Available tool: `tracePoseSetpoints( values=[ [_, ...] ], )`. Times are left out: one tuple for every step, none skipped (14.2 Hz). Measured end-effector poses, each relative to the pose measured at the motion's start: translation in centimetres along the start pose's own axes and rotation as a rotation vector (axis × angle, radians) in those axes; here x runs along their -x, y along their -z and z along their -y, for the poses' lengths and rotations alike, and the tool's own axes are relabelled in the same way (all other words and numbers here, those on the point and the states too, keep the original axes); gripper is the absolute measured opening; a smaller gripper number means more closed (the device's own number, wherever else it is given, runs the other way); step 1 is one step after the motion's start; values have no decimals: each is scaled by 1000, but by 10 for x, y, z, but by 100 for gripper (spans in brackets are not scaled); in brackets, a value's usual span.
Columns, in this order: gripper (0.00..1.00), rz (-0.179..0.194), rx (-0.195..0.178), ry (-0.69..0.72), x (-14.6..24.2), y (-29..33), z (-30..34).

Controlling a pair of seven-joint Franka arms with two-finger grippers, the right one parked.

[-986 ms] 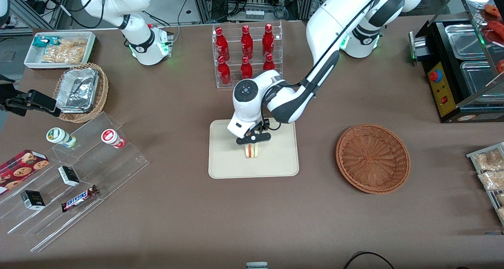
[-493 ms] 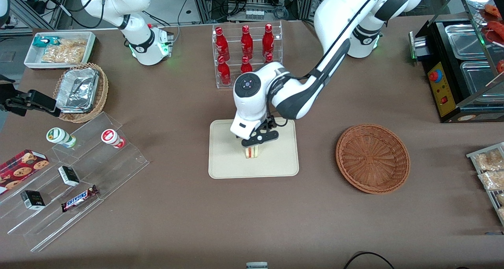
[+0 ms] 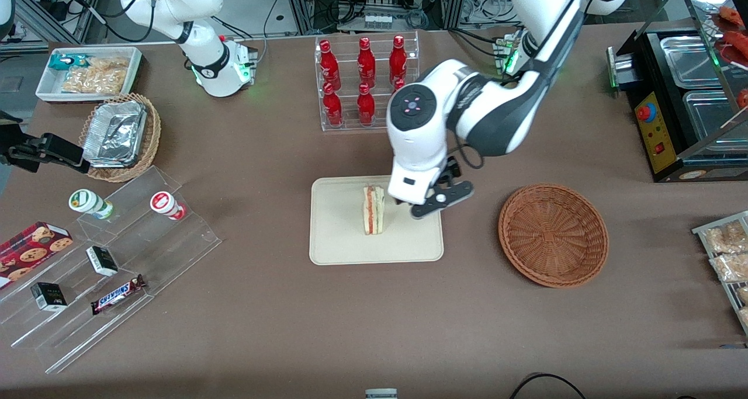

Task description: Place sandwich from basket to tray

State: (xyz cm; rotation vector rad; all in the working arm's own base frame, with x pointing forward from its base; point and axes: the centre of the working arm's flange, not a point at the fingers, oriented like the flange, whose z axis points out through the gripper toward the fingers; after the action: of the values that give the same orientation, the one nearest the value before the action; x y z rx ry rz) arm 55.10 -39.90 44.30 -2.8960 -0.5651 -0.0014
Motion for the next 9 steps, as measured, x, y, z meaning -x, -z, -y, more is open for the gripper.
tracePoseSetpoints(
  values=[
    [100,12,-25,-17,-16,8,22],
    [100,28,-42,-36,-33,16,45],
    [100,45,-55,-55,-49,24,69],
    [100,62,-66,-74,-65,33,96],
    [100,77,-76,-92,-80,42,122],
    [100,90,-83,-109,-92,50,149],
    [100,99,-83,-126,-104,58,175],
    [100,106,-77,-144,-113,64,199],
    [100,112,-69,-160,-119,70,223]
  ],
)
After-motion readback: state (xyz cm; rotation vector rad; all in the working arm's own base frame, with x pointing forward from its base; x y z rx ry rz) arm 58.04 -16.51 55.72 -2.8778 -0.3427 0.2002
